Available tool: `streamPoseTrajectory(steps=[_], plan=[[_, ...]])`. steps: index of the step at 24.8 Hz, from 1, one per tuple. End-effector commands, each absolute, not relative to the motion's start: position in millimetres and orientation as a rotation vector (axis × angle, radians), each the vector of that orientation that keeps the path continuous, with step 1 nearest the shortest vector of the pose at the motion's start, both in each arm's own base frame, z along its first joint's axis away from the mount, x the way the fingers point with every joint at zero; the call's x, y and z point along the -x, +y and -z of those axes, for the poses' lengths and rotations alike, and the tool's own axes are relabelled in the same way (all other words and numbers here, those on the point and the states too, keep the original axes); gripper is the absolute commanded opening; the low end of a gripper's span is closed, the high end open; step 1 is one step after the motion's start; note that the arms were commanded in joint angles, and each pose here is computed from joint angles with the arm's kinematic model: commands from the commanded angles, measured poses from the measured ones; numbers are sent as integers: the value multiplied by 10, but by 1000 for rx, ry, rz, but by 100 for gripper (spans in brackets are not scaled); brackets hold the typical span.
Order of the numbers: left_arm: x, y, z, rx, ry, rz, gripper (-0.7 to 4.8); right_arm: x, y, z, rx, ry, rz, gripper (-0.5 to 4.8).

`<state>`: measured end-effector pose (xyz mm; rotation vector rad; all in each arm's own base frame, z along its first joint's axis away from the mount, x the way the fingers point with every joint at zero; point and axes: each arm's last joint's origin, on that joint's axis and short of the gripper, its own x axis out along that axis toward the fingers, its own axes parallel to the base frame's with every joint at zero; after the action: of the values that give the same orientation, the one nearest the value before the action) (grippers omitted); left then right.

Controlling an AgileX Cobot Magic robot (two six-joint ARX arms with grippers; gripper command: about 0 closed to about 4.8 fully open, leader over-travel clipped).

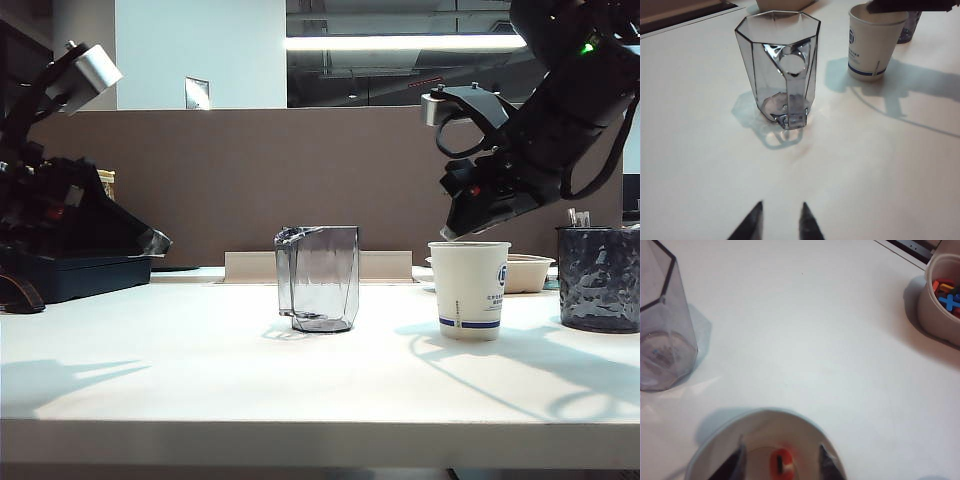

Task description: Pick up the letter "c" and put it in the paper cup.

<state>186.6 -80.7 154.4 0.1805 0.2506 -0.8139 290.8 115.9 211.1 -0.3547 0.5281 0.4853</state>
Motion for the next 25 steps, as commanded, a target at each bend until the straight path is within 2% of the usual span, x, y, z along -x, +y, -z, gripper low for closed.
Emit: streamPoseTrajectory(steps=[1, 6, 13, 17, 21, 23, 25], plan=[[-1872, -812, -1567, -181, 233, 818, 89, -2911, 1164, -2140, 339, 519, -482, 178], [-1873, -813, -1593, -167, 215, 815, 89, -2865, 1141, -2261, 338, 480, -466, 176], [-1817, -791, -1780, -160, 109, 805, 89, -2682, 1057, -2563, 337, 416, -422, 174], [-1756, -763, -1894, -161, 59, 779, 89, -2571, 1013, -2683, 335, 403, -420, 144], [-1633, -707, -2005, -166, 47, 740, 89, -2428, 957, -2762, 339, 433, -423, 135], [-1569, -682, -2039, -166, 51, 732, 89, -2369, 933, -2782, 341, 453, -425, 91], [-1503, -658, -2075, -166, 48, 732, 89, -2314, 912, -2802, 328, 470, -422, 73]])
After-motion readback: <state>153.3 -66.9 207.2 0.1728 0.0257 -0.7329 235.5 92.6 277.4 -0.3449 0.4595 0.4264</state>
